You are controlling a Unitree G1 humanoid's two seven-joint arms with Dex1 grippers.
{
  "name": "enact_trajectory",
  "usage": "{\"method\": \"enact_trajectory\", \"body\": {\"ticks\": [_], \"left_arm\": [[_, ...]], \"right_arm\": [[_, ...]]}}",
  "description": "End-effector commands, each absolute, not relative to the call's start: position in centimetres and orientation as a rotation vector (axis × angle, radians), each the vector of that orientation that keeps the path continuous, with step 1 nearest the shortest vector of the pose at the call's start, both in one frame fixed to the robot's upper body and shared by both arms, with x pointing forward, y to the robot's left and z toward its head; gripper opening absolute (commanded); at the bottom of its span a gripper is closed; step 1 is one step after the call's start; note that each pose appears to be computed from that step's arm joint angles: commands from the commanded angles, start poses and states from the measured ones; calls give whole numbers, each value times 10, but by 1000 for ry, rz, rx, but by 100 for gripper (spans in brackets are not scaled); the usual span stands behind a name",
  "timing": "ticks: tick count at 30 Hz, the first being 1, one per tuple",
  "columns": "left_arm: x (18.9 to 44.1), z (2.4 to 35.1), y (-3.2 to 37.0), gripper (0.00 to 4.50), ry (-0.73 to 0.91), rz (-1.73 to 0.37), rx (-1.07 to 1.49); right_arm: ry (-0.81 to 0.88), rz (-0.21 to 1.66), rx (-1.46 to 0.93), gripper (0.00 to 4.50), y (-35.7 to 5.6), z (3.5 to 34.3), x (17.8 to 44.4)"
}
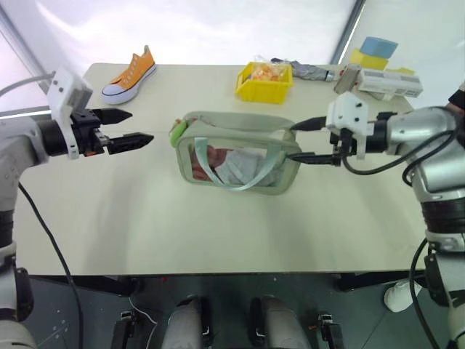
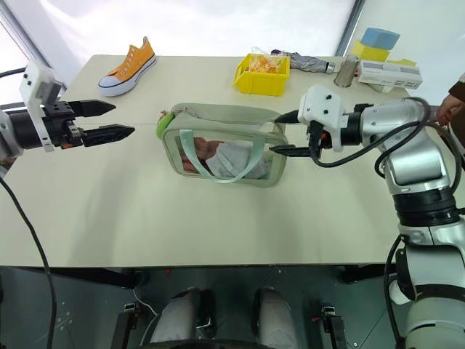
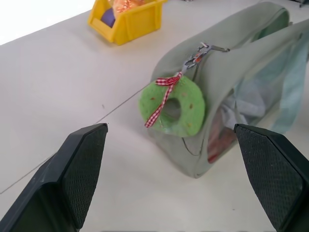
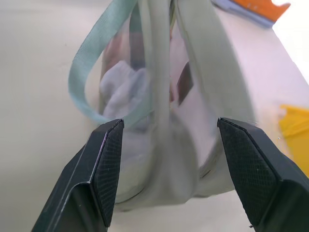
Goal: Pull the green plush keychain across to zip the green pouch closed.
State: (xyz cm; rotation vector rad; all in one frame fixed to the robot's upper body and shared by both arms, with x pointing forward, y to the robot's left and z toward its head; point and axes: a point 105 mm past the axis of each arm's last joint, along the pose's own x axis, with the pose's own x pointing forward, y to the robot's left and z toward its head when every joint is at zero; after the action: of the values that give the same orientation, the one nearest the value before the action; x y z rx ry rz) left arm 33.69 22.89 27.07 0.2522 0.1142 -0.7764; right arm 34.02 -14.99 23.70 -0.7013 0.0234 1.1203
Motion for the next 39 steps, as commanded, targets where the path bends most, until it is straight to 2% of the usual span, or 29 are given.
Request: {"method": "enact_trajectory", "body": {"ticks": [1,3,7,8,14,31,32,33,39], "left_arm": [[343,283,225,450,57,-772,289],[349,277,224,450,62,-772,293],[358,265,215,450,66,-785,300],[361,262,213,450,63,-784,299],[382,262,202,450,8,-752,251],[391,234,188,450,68,-826,235],[392,235,188,395,64,-824,233],[393,236,188,364,59,-825,224],[392,240,188,56,44,-835,215]], "right_arm": [[-30,1118,-696,295,-141,244,337],[-28,1130,-684,232,-137,241,337],[-39,1128,-688,22,-134,240,339],[-42,1128,-689,6,-133,240,340],[-47,1137,-695,6,-128,238,337],[-61,1118,-694,6,-126,247,339],[-62,1115,-694,0,-127,247,339],[-63,1113,-694,0,-127,248,340],[-66,1108,-689,0,-126,249,340]]}}
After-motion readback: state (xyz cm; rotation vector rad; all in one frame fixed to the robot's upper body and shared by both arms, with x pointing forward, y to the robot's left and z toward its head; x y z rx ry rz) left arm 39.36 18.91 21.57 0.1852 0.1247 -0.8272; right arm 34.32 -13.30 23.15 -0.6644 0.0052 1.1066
